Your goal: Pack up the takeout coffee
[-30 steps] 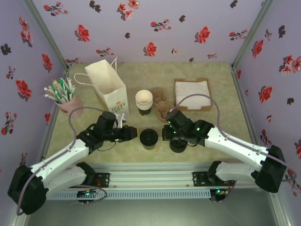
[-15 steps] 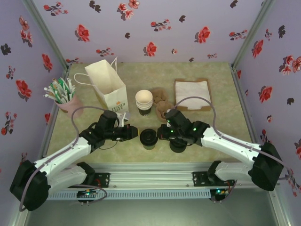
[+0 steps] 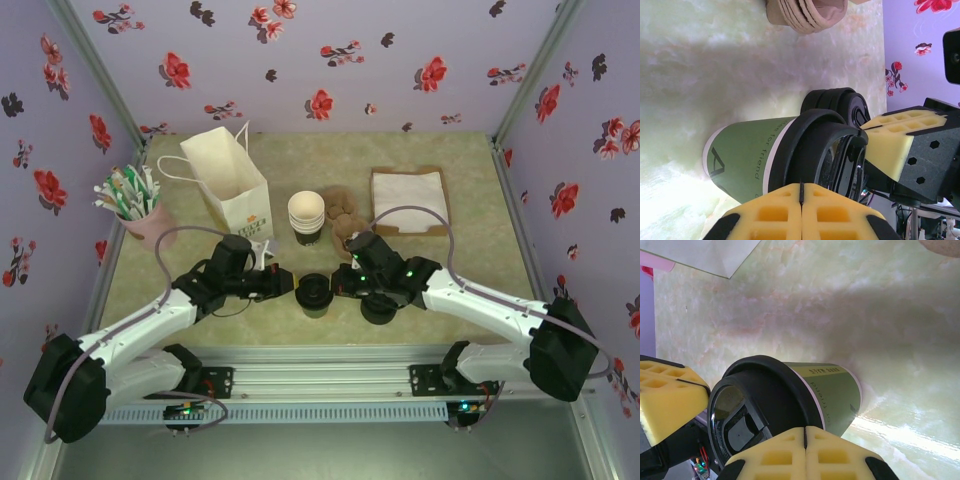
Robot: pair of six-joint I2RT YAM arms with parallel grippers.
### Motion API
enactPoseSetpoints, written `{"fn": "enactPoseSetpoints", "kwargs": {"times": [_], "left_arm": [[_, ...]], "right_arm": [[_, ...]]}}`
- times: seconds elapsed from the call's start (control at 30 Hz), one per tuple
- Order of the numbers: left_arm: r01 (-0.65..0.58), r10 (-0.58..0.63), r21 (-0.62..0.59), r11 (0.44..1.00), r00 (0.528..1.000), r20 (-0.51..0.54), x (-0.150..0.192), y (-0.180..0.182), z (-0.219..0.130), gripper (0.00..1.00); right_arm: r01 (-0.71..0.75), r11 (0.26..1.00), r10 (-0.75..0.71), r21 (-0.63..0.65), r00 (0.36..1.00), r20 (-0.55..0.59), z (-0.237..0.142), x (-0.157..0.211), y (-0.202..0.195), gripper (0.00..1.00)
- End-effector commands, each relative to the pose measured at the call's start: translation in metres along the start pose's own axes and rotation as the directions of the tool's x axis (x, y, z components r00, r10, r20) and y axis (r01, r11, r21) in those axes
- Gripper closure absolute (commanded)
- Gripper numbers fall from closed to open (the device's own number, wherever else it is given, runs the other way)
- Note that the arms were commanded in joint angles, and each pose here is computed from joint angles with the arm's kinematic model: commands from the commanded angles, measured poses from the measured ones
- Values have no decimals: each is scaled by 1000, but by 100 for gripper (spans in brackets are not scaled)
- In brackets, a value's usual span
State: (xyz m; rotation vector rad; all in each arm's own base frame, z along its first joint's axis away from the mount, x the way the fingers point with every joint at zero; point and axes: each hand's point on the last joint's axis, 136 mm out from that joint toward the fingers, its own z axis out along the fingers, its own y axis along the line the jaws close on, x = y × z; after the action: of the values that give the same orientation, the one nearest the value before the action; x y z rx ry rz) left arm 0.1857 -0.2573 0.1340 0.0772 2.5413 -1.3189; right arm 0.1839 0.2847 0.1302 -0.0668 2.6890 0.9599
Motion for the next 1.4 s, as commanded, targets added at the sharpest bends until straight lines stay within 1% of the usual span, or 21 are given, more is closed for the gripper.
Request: {"fn": "enactPoseSetpoints", "kwargs": {"times": [0.0, 0.47, 0.83, 0.93, 1.0, 1.07, 1.13, 1.3, 1.33, 1.37], "left_arm": [[12, -12, 14, 1000, 1000, -11, 2, 2, 3, 96], [38, -38, -11, 999, 999, -31, 10, 16, 8, 98], [36, -36, 4, 999, 999, -21, 8, 11, 6, 99], [29, -29, 14, 999, 999, -13, 5, 4, 1, 97], [20, -20, 14, 1000, 1000, -1, 2, -2, -5, 93], [9, -9, 4, 1000, 1000, 11, -1, -7, -11, 88], [-5, 5, -7, 1000, 1000, 26, -5, -12, -18, 85], [-43, 45, -51, 998, 998, 53, -17, -27, -37, 76], [-52, 55, -61, 997, 997, 60, -20, -30, -42, 73], [-74, 79, -69, 995, 994, 74, -25, -38, -51, 67]], "right_arm": [[-26, 1000, 26, 15, 1000, -16, 6, 4, -8, 100], [-41, 999, 42, 29, 998, -42, 14, 10, -16, 100], [-44, 999, 45, 28, 998, -46, 11, 11, -14, 100], [-36, 999, 37, 25, 999, -32, 2, 7, -9, 100], [-27, 999, 27, 30, 1000, -16, -8, 3, -6, 100], [-15, 999, 15, 37, 1000, 1, -18, 0, -3, 94], [0, 999, -1, 43, 1000, 23, -30, -5, 1, 84], [33, 998, -35, 47, 998, 58, -50, -12, 9, 73], [39, 998, -42, 50, 997, 63, -54, -13, 10, 72], [51, 997, -54, 54, 996, 70, -58, -15, 11, 70]]}}
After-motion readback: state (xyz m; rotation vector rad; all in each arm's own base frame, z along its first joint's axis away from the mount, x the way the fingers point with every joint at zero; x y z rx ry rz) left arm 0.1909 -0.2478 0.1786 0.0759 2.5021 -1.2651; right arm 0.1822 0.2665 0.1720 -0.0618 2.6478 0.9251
